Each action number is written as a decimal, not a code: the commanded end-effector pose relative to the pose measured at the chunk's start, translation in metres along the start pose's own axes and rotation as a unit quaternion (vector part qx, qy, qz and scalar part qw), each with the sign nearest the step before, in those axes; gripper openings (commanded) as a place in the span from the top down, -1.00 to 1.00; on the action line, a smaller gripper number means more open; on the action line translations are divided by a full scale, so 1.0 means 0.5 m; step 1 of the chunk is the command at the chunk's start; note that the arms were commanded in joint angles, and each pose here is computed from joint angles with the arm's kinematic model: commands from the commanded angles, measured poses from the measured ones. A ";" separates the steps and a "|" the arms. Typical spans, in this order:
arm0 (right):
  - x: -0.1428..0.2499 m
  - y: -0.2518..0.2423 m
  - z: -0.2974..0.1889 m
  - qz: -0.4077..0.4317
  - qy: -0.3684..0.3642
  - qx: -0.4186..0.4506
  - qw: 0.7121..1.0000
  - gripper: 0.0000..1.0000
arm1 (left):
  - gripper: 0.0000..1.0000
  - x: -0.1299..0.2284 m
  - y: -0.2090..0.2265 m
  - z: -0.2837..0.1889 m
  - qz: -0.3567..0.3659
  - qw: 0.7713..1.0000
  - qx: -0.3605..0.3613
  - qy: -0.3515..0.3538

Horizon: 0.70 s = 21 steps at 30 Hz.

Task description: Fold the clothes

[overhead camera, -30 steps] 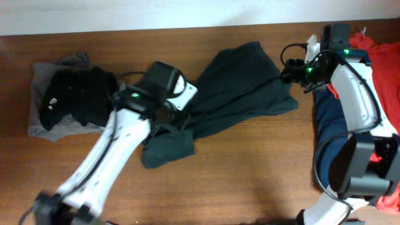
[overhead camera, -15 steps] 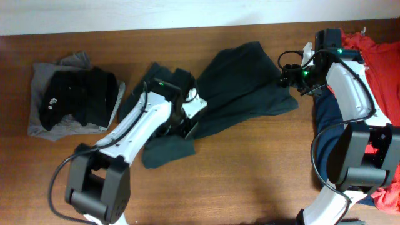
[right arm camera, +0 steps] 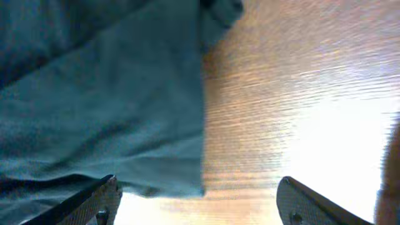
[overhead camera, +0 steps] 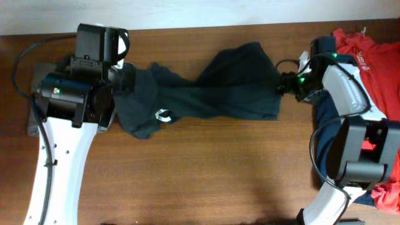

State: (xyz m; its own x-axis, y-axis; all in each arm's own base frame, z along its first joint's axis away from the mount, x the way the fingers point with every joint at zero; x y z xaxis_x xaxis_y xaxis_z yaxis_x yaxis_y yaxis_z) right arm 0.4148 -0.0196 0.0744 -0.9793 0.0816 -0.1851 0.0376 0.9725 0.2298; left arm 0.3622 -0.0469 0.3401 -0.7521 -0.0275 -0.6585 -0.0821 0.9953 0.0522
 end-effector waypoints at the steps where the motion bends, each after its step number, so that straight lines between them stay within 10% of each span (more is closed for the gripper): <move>1: 0.024 0.024 0.038 0.000 0.018 -0.045 0.999 -0.68 | 0.99 -0.009 0.017 -0.006 -0.024 0.999 -0.020 -0.012; 10: 0.112 0.082 0.133 -0.036 0.051 -0.084 0.994 -0.34 | 1.00 -0.012 0.015 -0.006 -0.025 0.999 -0.017 -0.016; 12: 0.105 0.090 0.136 -0.045 0.042 -0.084 0.995 0.54 | 0.99 -0.011 0.015 -0.006 -0.025 0.999 -0.018 -0.015; 14: 0.088 0.088 0.104 -0.042 0.036 -0.081 0.995 0.92 | 0.99 -0.010 0.016 -0.006 -0.024 0.999 -0.018 -0.013; 21: -0.056 0.081 -0.269 -0.044 -0.114 -0.053 0.991 0.92 | 0.99 -0.028 0.039 -0.026 -0.031 0.998 -0.046 -0.042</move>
State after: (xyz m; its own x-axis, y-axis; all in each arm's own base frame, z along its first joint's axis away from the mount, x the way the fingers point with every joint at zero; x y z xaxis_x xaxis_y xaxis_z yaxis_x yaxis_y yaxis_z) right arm 0.4043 0.0060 0.1257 -0.9756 0.0430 -0.2154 -0.0357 0.9367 0.3483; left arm 0.3652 -0.0384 0.3439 -0.7314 -0.0554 -0.6797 -0.1410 0.9874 0.0712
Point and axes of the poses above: each gripper's point midway between its finger pads, its own z axis out along the fingers, its own y axis along the line the jaws close on, x = y × z, the point moved 1 cm from there along -z, back along the fingers, and after that the axes turned 11 degrees about -z, right-handed, at the moved point
